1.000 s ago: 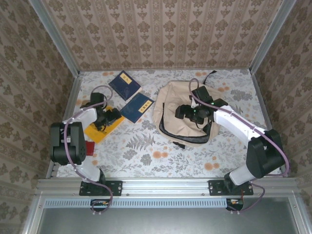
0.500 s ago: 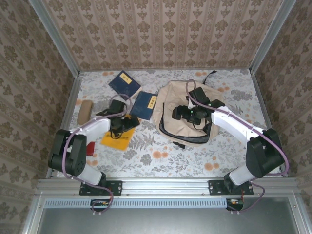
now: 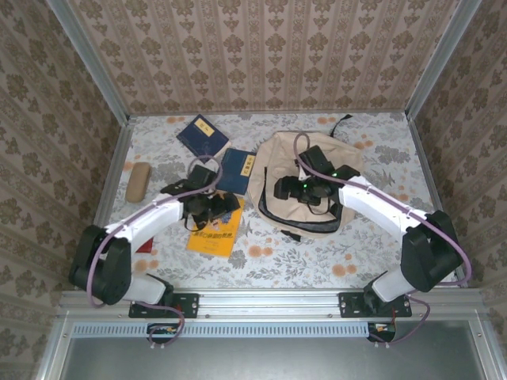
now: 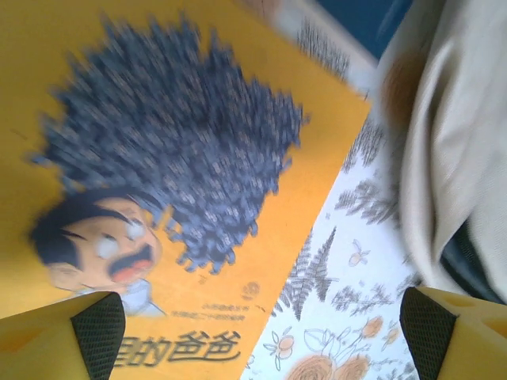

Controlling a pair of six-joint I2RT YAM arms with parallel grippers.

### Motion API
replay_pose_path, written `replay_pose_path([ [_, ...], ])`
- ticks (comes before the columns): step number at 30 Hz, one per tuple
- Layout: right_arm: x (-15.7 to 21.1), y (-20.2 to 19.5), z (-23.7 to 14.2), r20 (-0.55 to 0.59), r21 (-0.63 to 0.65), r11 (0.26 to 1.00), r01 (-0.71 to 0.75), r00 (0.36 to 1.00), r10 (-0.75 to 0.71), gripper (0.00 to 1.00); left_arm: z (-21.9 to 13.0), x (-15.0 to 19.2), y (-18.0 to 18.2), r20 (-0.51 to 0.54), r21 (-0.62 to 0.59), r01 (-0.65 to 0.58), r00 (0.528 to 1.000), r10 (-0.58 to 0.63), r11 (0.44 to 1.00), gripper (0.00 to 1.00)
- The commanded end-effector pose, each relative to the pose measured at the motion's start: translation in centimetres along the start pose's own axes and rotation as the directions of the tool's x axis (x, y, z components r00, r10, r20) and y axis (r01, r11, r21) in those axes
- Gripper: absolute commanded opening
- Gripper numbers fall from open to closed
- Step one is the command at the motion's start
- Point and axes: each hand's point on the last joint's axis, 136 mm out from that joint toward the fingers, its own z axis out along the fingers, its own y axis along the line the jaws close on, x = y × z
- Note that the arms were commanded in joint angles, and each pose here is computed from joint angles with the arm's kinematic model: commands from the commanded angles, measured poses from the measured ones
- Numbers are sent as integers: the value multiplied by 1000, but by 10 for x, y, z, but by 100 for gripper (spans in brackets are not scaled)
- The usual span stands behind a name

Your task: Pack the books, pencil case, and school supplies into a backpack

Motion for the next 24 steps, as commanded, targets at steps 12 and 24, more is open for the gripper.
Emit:
replay_pose_path([
  [12,56,79,67,-125,-28,998,62,990,-65,68,3,-7,82,-59,-85,67,996,-72,994,90],
  [24,72,78,93,-192,9,997,73,979,-70,60,25,20,84,-121,-59,57,991,-64,997,79],
])
